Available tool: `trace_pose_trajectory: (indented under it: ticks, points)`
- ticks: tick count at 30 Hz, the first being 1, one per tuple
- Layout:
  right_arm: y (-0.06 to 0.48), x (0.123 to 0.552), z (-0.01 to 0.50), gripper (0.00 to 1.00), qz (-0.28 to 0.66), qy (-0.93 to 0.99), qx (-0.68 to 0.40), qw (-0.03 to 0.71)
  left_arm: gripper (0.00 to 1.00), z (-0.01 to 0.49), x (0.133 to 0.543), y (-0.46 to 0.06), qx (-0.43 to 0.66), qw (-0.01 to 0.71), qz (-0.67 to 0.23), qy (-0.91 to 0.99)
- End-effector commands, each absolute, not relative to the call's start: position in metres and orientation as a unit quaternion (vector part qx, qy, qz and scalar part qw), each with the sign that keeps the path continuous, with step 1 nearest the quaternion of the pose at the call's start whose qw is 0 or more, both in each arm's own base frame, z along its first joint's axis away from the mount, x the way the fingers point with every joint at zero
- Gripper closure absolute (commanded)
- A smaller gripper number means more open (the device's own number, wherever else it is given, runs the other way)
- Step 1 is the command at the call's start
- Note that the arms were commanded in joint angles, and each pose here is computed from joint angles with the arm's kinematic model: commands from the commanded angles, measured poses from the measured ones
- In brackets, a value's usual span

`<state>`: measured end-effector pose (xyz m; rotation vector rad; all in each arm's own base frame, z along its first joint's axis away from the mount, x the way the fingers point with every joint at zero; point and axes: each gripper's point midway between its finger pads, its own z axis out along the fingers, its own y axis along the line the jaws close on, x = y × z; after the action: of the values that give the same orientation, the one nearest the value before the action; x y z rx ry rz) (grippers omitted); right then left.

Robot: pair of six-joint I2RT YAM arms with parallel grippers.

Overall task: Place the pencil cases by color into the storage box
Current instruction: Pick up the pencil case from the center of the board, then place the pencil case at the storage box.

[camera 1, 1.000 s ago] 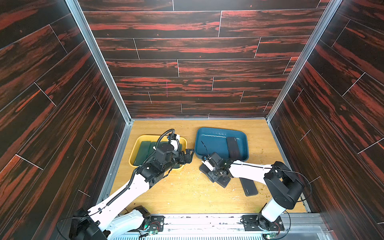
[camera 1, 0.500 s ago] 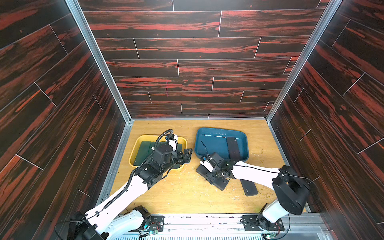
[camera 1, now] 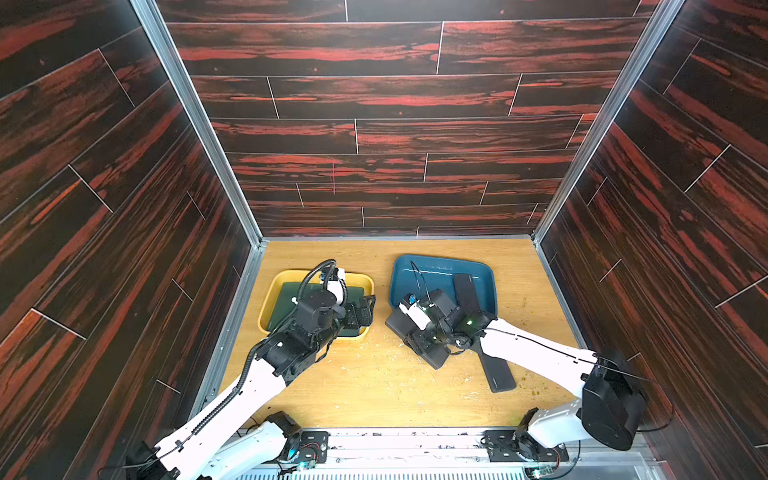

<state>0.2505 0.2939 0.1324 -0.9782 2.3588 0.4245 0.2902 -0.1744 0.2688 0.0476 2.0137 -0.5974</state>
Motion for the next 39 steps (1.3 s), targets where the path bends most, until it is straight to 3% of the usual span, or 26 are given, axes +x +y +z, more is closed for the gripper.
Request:
trace_pose_trajectory:
  ticks: [1,16,26,39]
  points:
    - [0.293,0.263,0.162,0.46,0.172,0.875,-0.336,0.303,0.04,0.292,0.290,-0.159,0.016,0.530,-0.224,0.818]
    - [0.247,0.366,0.231,0.47,0.160,0.877,-0.161,0.423,0.04,0.278,0.291,-0.142,0.005,0.548,-0.187,0.815]
    - [0.223,0.432,0.220,0.48,0.116,0.886,-0.082,0.442,0.05,0.257,0.289,-0.153,0.019,0.544,-0.216,0.811]
    - [0.203,0.461,0.197,0.48,0.087,0.897,-0.032,0.433,0.05,0.234,0.292,-0.165,0.045,0.544,-0.229,0.806]
